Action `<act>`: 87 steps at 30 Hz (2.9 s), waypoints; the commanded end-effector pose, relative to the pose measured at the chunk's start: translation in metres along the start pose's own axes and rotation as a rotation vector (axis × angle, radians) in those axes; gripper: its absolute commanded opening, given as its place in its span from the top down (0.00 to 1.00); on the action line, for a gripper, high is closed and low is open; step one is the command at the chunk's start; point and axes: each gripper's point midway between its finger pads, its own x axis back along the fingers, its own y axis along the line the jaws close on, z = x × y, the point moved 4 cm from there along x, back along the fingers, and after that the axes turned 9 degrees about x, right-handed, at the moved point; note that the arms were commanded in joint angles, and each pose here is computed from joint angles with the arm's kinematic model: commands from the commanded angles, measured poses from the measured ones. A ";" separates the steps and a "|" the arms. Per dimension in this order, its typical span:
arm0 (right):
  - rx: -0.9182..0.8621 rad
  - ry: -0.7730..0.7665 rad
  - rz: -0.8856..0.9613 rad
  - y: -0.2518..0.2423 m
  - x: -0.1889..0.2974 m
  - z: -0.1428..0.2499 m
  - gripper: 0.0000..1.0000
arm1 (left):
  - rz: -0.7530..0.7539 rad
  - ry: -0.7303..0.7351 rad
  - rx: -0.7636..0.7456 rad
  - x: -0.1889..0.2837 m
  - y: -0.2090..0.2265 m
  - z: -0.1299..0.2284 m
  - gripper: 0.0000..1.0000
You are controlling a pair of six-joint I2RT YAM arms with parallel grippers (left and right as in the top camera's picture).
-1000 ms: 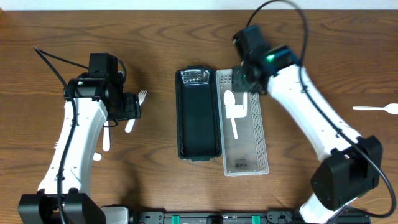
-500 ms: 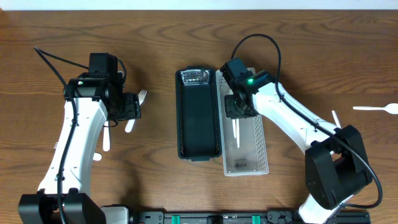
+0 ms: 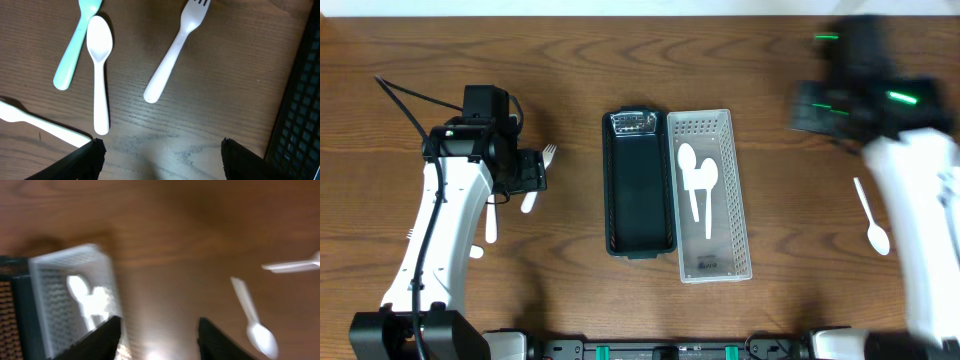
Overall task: Pack container
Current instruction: 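Move the right gripper right and grasp a third white spoon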
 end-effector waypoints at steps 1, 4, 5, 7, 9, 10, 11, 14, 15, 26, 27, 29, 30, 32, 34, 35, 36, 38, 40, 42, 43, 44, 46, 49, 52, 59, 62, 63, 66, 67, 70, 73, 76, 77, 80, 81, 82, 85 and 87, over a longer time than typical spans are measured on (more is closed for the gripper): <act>-0.027 0.031 0.050 -0.039 0.013 0.015 0.41 | -0.001 -0.005 0.005 0.001 0.000 -0.003 0.23; -0.101 0.080 0.071 -0.068 0.016 0.038 0.39 | -0.001 -0.008 0.006 0.001 0.000 -0.003 0.23; -0.119 0.088 0.049 -0.072 0.016 0.046 0.38 | 0.001 -0.011 0.006 0.001 0.000 -0.004 0.23; -0.139 0.112 0.011 -0.077 0.011 0.063 0.36 | 0.003 -0.019 0.006 0.001 -0.001 -0.006 0.23; -0.163 0.153 0.010 -0.086 0.004 0.084 0.34 | 0.004 -0.022 0.006 0.001 -0.001 -0.006 0.23; -0.187 0.183 0.021 -0.092 -0.002 0.098 0.32 | 0.005 -0.023 0.006 0.001 -0.001 -0.007 0.23; -0.215 0.206 0.030 -0.099 -0.009 0.109 0.27 | 0.005 -0.025 0.006 0.001 -0.001 -0.007 0.23; -0.295 0.240 0.060 -0.118 -0.033 0.130 0.12 | 0.006 -0.028 0.006 0.001 -0.001 -0.007 0.23; -0.295 0.242 0.065 -0.124 -0.042 0.134 0.09 | 0.007 -0.029 0.006 0.001 -0.001 -0.008 0.23; 0.021 0.222 0.050 -0.156 -0.132 0.136 0.19 | 0.006 -0.029 0.006 0.001 -0.001 -0.008 0.23; 0.038 0.221 0.041 -0.157 -0.138 0.135 0.18 | 0.006 -0.029 0.006 0.001 -0.001 -0.008 0.23; 0.073 0.222 0.012 -0.158 -0.152 0.133 0.19 | 0.006 -0.030 0.006 0.001 -0.001 -0.008 0.22; 0.085 0.232 0.002 -0.158 -0.159 0.134 0.19 | 0.006 -0.029 0.006 0.001 -0.001 -0.008 0.23; 0.100 0.260 -0.015 -0.159 -0.173 0.139 0.18 | 0.007 -0.029 0.006 0.001 -0.001 -0.008 0.22; 0.108 0.294 -0.032 -0.159 -0.184 0.145 0.12 | 0.006 -0.029 0.006 0.001 -0.001 -0.008 0.22; 0.126 0.311 -0.045 -0.159 -0.189 0.149 0.08 | 0.006 -0.029 0.006 0.001 -0.001 -0.008 0.22; 0.138 0.322 -0.053 -0.159 -0.193 0.151 0.06 | 0.006 -0.029 0.006 0.001 -0.001 -0.008 0.23; 0.142 0.336 -0.062 -0.159 -0.200 0.154 0.05 | 0.006 -0.029 0.006 0.001 -0.001 -0.008 0.22; 0.143 0.333 -0.059 -0.161 -0.205 0.153 0.06 | 0.006 -0.029 0.006 0.001 -0.001 -0.008 0.22; 0.148 0.336 -0.036 -0.164 -0.208 0.153 0.06 | 0.006 -0.029 0.006 0.001 -0.001 -0.008 0.22; 0.154 0.341 -0.023 -0.166 -0.208 0.154 0.06 | 0.006 -0.029 0.006 0.001 -0.001 -0.008 0.23; 0.157 0.348 -0.007 -0.169 -0.209 0.154 0.07 | 0.006 -0.029 0.006 0.001 -0.001 -0.008 0.22; 0.157 0.357 -0.002 -0.170 -0.210 0.156 0.08 | 0.006 -0.029 0.006 0.001 -0.001 -0.008 0.22; 0.153 0.383 -0.016 -0.168 -0.216 0.162 0.09 | 0.006 -0.029 0.006 0.001 -0.001 -0.008 0.22; 0.151 0.399 -0.024 -0.168 -0.220 0.166 0.10 | 0.006 -0.029 0.006 0.001 -0.001 -0.008 0.23; 0.148 0.412 -0.032 -0.168 -0.226 0.169 0.13 | 0.006 -0.029 0.006 0.001 -0.001 -0.008 0.22; 0.145 0.426 -0.044 -0.166 -0.227 0.173 0.16 | 0.006 -0.029 0.006 0.001 -0.001 -0.008 0.22; 0.144 0.432 -0.047 -0.165 -0.228 0.174 0.16 | 0.006 -0.029 0.006 0.001 -0.001 -0.008 0.22; 0.143 0.440 -0.051 -0.165 -0.229 0.176 0.19 | 0.006 -0.029 0.006 0.001 -0.001 -0.008 0.22; 0.143 0.441 -0.052 -0.165 -0.229 0.176 0.20 | 0.006 -0.029 0.006 0.001 -0.001 -0.008 0.22; 0.143 0.441 -0.051 -0.165 -0.229 0.177 0.21 | 0.006 -0.029 0.006 0.001 -0.001 -0.008 0.22; 0.143 0.441 -0.051 -0.165 -0.229 0.177 0.22 | 0.006 -0.029 0.006 0.001 -0.001 -0.008 0.22; 0.143 0.438 -0.050 -0.165 -0.230 0.176 0.27 | 0.006 -0.029 0.006 0.001 -0.001 -0.008 0.22; 0.143 0.437 -0.050 -0.165 -0.230 0.176 0.29 | 0.006 -0.029 0.006 0.001 -0.001 -0.008 0.22; 0.144 0.434 -0.048 -0.165 -0.230 0.175 0.39 | 0.006 -0.029 0.006 0.001 -0.001 -0.008 0.22; 0.144 0.432 -0.047 -0.166 -0.230 0.175 0.43 | 0.006 -0.029 0.006 0.001 -0.001 -0.008 0.22; 0.144 0.431 -0.046 -0.166 -0.230 0.175 0.49 | 0.006 -0.029 0.006 0.001 -0.001 -0.008 0.22; 0.144 0.428 -0.044 -0.166 -0.231 0.174 0.59 | 0.006 -0.029 0.006 0.001 -0.001 -0.008 0.22; 0.144 0.427 -0.044 -0.166 -0.231 0.174 0.68 | 0.006 -0.029 0.006 0.001 -0.001 -0.008 0.22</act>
